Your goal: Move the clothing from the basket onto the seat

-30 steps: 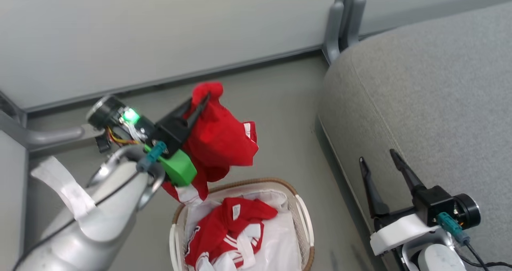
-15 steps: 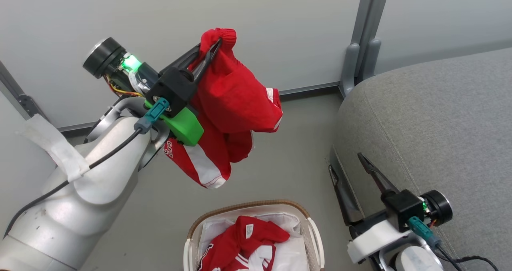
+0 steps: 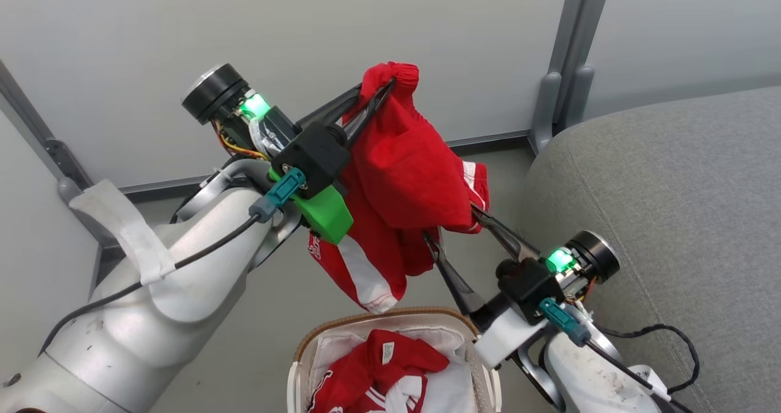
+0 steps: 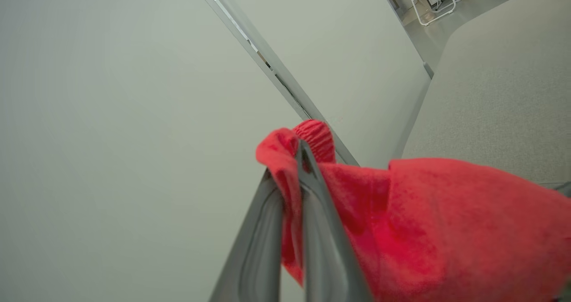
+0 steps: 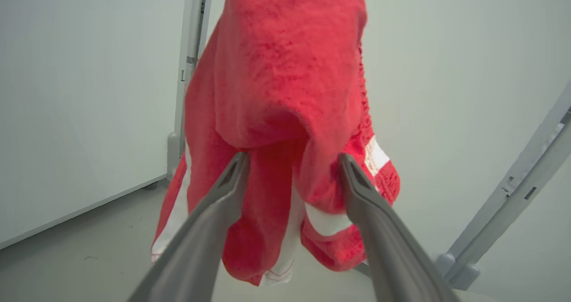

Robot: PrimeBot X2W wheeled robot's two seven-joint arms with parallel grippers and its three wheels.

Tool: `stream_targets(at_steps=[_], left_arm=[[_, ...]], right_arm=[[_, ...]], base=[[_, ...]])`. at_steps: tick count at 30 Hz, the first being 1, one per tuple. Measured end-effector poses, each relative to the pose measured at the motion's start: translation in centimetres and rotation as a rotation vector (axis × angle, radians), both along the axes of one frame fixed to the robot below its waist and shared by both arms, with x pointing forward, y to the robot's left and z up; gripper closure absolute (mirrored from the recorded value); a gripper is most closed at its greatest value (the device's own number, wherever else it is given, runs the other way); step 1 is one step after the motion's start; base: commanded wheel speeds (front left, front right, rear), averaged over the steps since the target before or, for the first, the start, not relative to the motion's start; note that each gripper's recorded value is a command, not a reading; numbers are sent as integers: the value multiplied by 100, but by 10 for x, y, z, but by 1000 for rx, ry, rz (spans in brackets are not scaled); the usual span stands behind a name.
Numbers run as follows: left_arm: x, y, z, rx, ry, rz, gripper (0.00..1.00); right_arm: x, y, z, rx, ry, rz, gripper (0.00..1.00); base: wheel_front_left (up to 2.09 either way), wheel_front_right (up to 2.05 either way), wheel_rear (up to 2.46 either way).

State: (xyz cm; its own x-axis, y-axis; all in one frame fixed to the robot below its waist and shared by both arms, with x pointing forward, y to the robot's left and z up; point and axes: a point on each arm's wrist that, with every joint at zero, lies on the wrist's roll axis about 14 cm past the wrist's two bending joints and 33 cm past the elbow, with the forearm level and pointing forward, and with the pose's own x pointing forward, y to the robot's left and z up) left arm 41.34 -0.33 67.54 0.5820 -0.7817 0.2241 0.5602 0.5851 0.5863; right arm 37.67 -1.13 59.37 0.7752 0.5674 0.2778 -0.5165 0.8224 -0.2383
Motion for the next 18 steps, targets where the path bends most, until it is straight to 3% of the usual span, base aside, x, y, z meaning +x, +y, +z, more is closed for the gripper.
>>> stream_targets(at_steps=[9,10,11,12,18], left_arm=[[-15,-3,0,14,-10,-31,100],[-17,-4,-2,14,-8,-33,100],[-18,-4,-3,12,-3,-36,100],[-19,-3,-5,8,2,-35,100],[-17,4,-11,-28,33,-7,100]], right_arm=[[19,15,29,-62,-97,28,0],[21,15,30,-61,-99,29,47],[22,16,31,-59,-97,30,61],[23,16,32,-56,-97,31,98],[28,14,34,-30,-82,27,100]], base=[[0,0,0],[0,0,0],[0,0,0],[0,0,0],[0,0,0]])
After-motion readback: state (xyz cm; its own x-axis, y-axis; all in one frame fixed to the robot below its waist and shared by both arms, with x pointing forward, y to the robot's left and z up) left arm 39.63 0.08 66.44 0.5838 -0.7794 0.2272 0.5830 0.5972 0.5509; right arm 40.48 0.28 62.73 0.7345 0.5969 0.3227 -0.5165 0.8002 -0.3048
